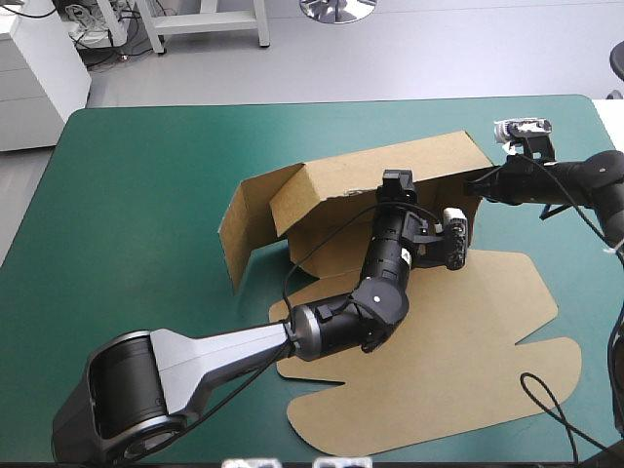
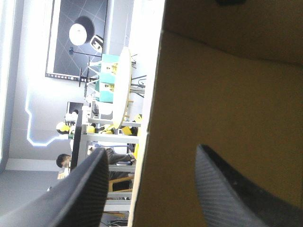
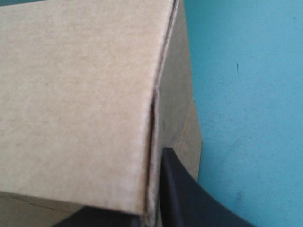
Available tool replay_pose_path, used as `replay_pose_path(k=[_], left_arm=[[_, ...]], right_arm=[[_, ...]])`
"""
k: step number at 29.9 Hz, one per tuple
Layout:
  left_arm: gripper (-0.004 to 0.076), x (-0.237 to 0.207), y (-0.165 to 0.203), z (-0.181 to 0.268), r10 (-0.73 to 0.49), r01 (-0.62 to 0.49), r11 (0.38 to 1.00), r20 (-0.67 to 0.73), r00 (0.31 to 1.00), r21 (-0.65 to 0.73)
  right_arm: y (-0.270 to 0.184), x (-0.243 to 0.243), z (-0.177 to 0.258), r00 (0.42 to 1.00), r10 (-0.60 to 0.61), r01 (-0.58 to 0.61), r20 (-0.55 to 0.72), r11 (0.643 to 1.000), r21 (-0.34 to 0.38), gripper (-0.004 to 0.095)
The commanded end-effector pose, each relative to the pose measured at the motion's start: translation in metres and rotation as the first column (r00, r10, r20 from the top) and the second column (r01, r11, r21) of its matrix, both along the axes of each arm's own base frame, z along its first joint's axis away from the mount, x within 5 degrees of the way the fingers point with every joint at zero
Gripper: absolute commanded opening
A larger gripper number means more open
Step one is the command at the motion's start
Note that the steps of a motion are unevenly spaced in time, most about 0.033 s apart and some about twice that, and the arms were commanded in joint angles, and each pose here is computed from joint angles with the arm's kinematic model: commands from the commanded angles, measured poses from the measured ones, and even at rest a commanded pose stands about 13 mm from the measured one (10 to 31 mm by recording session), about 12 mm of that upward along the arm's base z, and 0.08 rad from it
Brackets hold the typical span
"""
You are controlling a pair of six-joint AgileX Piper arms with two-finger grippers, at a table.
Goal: Fold the box
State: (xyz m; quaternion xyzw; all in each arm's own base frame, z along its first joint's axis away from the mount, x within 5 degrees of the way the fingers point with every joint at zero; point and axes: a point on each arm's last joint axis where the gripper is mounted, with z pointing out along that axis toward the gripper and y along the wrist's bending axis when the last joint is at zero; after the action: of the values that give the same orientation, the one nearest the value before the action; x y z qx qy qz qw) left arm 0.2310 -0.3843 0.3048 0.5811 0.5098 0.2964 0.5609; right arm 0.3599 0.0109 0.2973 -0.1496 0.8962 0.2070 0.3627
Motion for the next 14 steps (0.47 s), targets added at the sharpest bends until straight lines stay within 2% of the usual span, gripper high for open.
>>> replay_pose_path(k=[1,4,6,12,14], left_arm=[[0.0398,-0.012,0.004,0.036,-0.001,0.008,0.997,0.082,0.997,-0.083],[0.0386,-0.018,0.002,0.036,-0.006,0.013,0.994,0.068,0.998,-0.110],[0.0336,-0.020,0.001,0.036,-0.008,0.015,0.993,0.064,0.998,-0.114],[0.0018,-0.028,-0.002,0.035,-0.010,0.017,0.991,0.051,0.999,-0.135],[-0.0008,-0.028,-0.001,0.039,-0.007,0.014,0.986,0.045,0.999,-0.164]], right_arm=[[0.011,0.007,0.006,0.999,-0.042,0.042,-0.012,0.996,0.072,-0.0008],[0.010,0.010,0.014,0.998,-0.062,0.062,0.006,0.995,0.084,-0.0008],[0.009,0.012,0.021,0.997,-0.078,0.076,0.018,0.993,0.086,-0.0007],[0.004,0.016,0.037,0.994,-0.107,0.106,0.034,0.994,0.033,-0.0008],[0.003,0.016,0.039,0.994,-0.108,0.108,0.025,0.994,0.009,-0.0008]])
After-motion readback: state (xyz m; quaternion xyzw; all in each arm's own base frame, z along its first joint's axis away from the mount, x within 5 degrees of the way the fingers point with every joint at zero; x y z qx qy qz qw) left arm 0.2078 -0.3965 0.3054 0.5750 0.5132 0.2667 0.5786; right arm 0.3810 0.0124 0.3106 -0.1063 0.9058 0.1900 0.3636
